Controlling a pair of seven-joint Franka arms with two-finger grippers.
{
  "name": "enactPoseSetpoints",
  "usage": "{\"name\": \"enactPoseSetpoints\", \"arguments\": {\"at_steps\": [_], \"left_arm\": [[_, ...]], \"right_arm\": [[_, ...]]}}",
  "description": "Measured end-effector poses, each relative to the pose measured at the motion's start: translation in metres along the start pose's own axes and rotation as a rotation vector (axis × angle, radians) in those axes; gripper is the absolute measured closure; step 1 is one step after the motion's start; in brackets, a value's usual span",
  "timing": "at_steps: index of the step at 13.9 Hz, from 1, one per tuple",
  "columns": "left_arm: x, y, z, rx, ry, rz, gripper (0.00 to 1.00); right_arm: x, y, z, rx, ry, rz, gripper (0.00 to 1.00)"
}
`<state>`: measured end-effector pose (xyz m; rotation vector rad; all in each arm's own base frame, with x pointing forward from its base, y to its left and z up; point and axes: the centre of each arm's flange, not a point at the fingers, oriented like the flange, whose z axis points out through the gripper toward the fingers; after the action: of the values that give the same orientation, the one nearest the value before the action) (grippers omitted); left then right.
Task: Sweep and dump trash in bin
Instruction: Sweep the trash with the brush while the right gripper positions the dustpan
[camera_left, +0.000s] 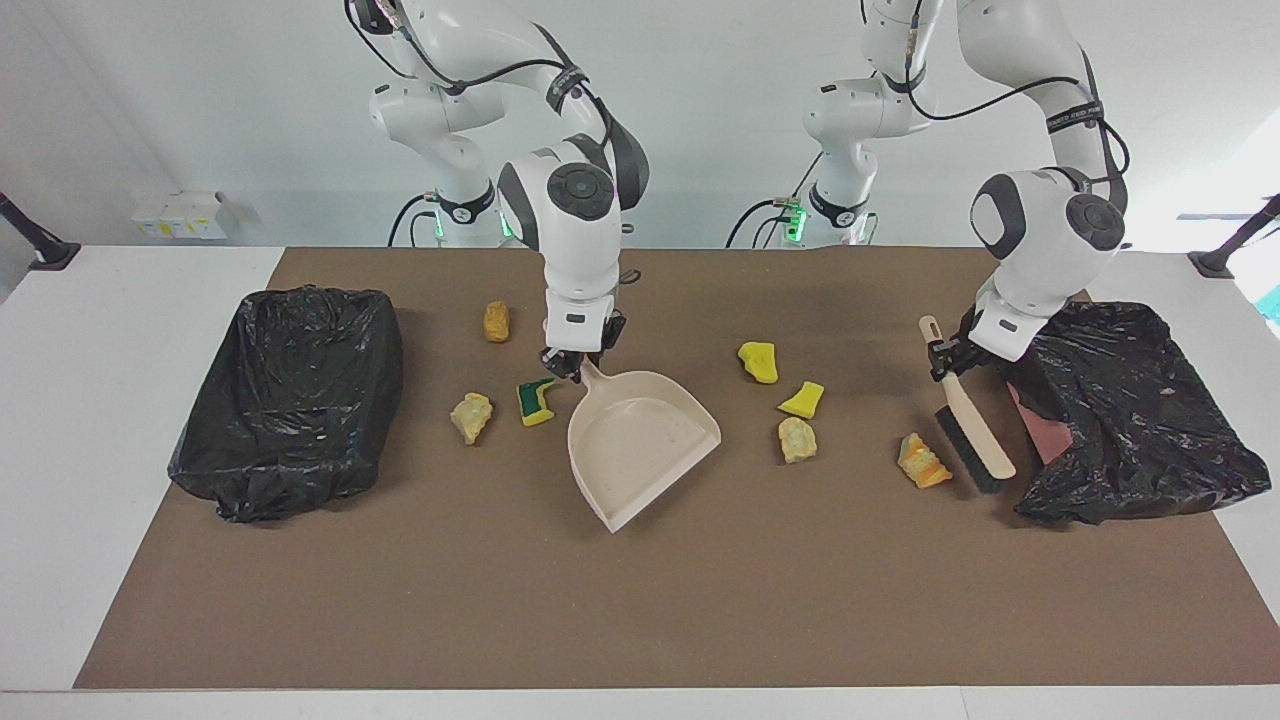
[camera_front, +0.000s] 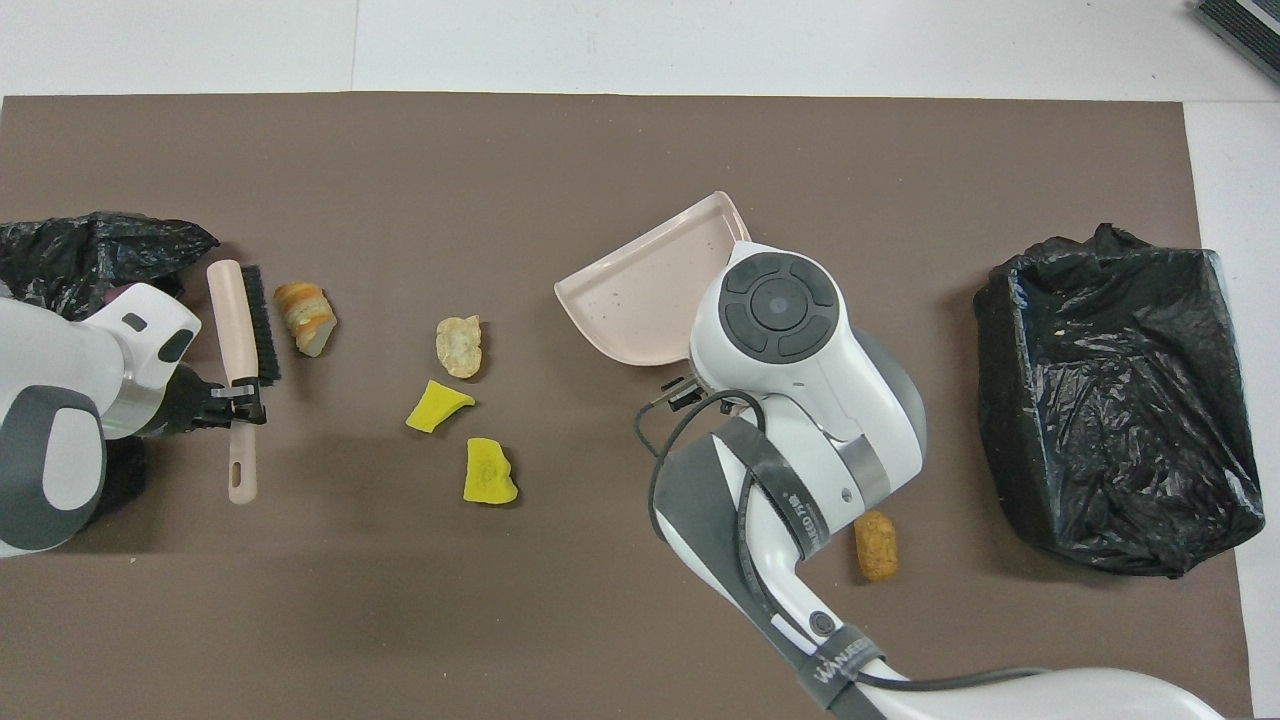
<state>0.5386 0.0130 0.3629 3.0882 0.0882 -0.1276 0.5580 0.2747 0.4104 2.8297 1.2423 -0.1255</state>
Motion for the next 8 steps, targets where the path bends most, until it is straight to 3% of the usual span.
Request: {"name": "enactPoseSetpoints", "arguments": {"at_steps": [3, 8], "left_arm": [[0.001, 0.021, 0.016, 0.002, -0.030, 0.077, 0.74], [-0.010, 0.086, 0.021, 0.017, -0.050, 0.207, 0.74]], "right_arm": [[-0.012, 0.006, 0.008, 0.032, -0.062, -0.251, 0.69], [-0.023, 0.012, 0.015, 0.050, -0.082, -0.486, 0.69]]}}
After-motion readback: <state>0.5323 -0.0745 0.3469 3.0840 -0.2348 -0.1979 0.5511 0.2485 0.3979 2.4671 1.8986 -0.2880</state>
